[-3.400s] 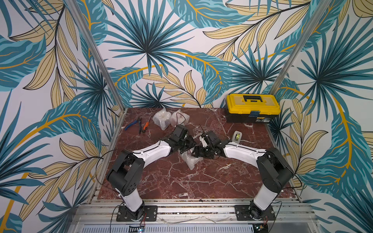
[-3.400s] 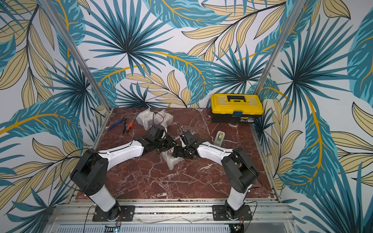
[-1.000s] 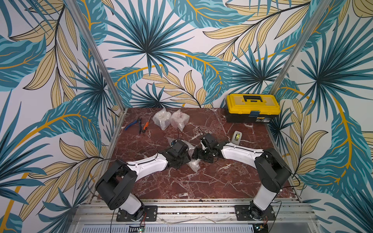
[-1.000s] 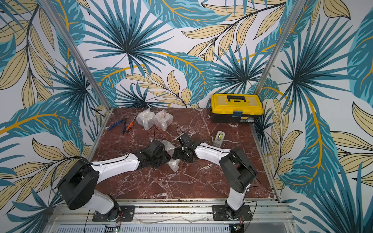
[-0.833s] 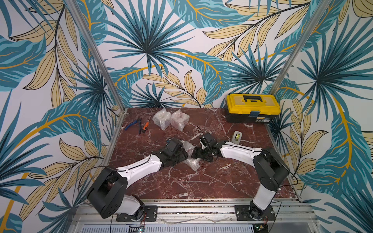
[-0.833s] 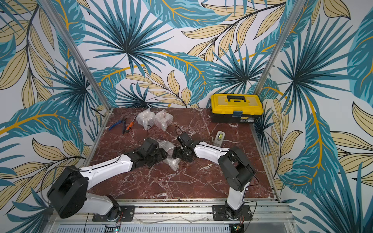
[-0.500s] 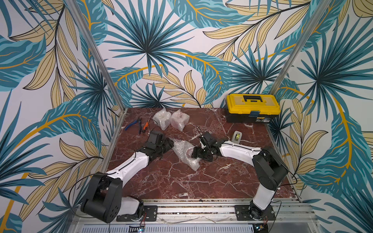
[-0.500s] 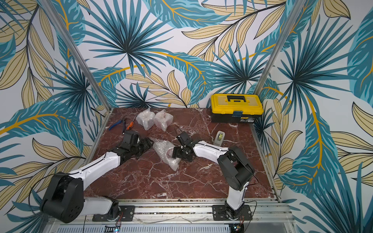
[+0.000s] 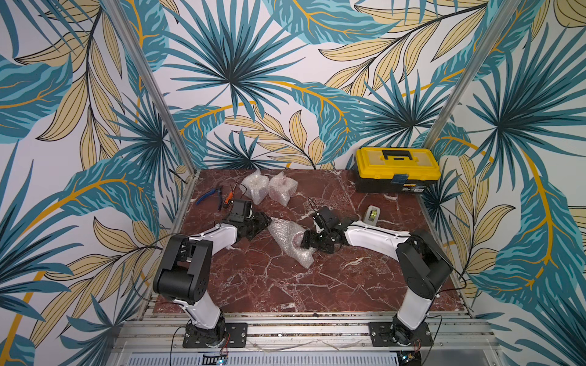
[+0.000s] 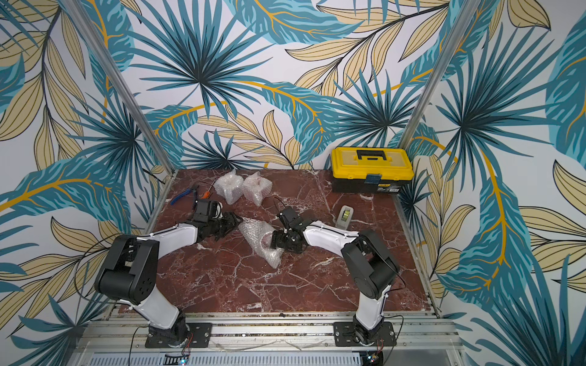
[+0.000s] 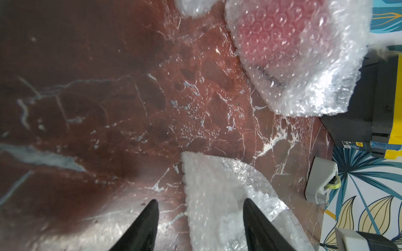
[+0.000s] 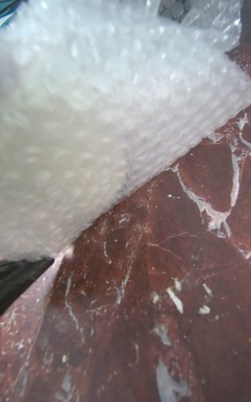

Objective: Wrap mugs in bubble wrap
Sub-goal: Wrap the mug in bubble wrap.

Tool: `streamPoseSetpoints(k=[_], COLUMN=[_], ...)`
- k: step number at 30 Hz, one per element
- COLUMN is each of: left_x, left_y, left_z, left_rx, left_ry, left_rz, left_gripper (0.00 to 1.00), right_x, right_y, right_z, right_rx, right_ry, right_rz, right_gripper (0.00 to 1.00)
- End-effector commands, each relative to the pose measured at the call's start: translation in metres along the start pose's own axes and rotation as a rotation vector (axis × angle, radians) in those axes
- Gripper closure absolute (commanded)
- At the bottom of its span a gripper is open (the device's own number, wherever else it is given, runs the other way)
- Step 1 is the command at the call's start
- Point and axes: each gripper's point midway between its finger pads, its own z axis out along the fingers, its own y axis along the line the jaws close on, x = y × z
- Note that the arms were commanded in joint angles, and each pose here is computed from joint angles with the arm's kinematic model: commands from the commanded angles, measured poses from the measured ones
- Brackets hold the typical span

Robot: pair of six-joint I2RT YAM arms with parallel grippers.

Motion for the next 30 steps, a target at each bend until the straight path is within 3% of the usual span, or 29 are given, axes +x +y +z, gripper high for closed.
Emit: streamPoseSetpoints(k=[1, 8, 14, 21, 30], left_x=[-0.021, -0.029, -0.027, -0.012, 0.044], left_y=[-0.017, -0.021, -0.036, -0.067, -0.104], left_z=[0.005, 0.01, -0.01, -0.05, -0.069], left_rx=[0.062, 0.073, 0.123, 0.227, 0.311], left_ry=[-0.028, -0.026, -0.041, -0.053, 0.01], left_rz=[0.042, 0.05, 0.065, 0.085, 0.15], left_gripper=[0.44, 0.74, 0.95, 0.97, 0.97], right_x=[0.014, 0.014, 0.015, 0.018, 0.018], right_y=[-0.016, -0.017, -0.02, -0.027, -0.028], right_z=[0.011, 0.01, 0.013, 0.016, 0.02], right_rx=[0.067, 0.073, 0.086, 0.12, 0.129], right_ry=[0.059, 0.056, 0.065, 0.077, 0.09], right_rz=[-0.008, -0.008, -0.005, -0.001, 0.007], right_gripper=[0.2, 0.21, 0.21, 0.21, 0.21])
